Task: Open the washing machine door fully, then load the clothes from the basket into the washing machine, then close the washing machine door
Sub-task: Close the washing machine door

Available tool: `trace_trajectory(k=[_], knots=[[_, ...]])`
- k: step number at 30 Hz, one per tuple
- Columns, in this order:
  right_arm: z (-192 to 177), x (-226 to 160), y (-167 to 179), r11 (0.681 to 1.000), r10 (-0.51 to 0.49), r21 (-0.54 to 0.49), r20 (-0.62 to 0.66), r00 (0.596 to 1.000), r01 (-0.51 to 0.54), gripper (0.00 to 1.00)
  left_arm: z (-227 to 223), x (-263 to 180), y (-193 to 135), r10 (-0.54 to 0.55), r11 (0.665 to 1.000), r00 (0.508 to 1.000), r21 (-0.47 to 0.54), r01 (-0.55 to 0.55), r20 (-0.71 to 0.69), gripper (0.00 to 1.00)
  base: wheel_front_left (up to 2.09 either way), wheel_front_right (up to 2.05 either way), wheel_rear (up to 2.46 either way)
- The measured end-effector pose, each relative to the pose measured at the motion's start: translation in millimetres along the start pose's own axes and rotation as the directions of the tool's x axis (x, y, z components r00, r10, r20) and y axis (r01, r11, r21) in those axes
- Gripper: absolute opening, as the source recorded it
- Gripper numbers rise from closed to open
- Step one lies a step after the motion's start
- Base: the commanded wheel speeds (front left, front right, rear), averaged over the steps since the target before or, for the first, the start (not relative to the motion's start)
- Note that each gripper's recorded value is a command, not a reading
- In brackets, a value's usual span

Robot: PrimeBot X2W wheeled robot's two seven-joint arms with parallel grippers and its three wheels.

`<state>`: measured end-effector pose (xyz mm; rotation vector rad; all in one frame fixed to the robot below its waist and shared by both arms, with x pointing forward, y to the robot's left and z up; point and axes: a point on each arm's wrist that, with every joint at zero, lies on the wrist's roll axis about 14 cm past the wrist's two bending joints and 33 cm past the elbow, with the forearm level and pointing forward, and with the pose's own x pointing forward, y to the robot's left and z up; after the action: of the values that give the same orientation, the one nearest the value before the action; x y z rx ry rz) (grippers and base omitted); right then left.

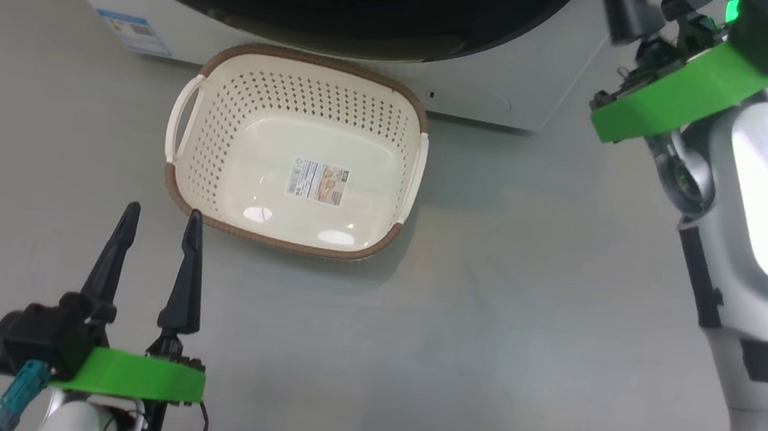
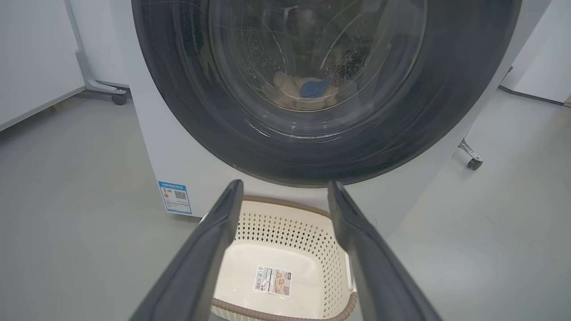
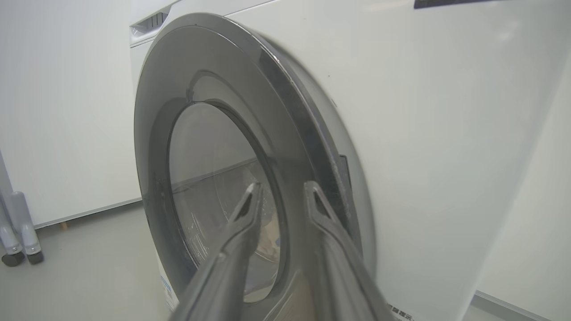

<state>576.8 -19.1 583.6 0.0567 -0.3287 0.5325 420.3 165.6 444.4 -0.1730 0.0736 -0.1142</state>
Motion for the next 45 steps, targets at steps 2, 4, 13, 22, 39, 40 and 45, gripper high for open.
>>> trace_trajectory(k=[2,4,13,22,39,40,45], knots=[[7.7,-10.9,2.8,1.0,-0.005,-0.001,0.005,1.0,0.005,1.0,2.1,-1.2,-4.0,-0.008,1.0,1.0,-0.005,0.008,0.005,1.0,0.0,0.0,0.0],[17.6,-21.3,3.2,1.0,-0.015,-0.007,0.015,1.0,0.015,1.0,3.1,-4.2,-5.5,-0.009,1.0,1.0,-0.009,0.009,0.006,1.0,0.0,0.0,0.0],[43.0,-88.2,4.1,0.996,-0.091,-0.017,0.006,0.996,0.091,1.0,11.1,-19.0,-17.6,-0.027,0.999,0.999,-0.033,0.027,0.023,1.0,0.0,0.0,0.0],[51.3,-156.1,1.6,0.985,-0.162,-0.074,-0.042,0.986,0.158,1.0,16.5,-33.3,-33.6,-0.064,0.997,0.997,-0.039,0.066,0.035,1.0,0.0,0.0,0.0],[52.8,-257.2,-18.3,0.919,-0.388,-0.114,-0.1,0.916,0.377,1.0,6.2,-62.3,-42.0,-0.075,0.996,0.997,-0.052,0.075,0.001,1.0,0.0,0.0,0.0],[51.7,-261.2,-20.0,0.915,-0.399,-0.117,-0.105,0.911,0.387,1.0,6.7,-62.6,-42.5,-0.075,0.996,0.997,-0.053,0.075,0.003,1.0,0.0,0.0,0.0],[46.1,-275.6,-24.1,0.898,-0.437,-0.12,-0.129,0.89,0.424,1.0,10.1,-62.5,-44.2,-0.079,0.995,0.997,-0.054,0.079,0.014,1.0,0.0,0.0,0.0]])
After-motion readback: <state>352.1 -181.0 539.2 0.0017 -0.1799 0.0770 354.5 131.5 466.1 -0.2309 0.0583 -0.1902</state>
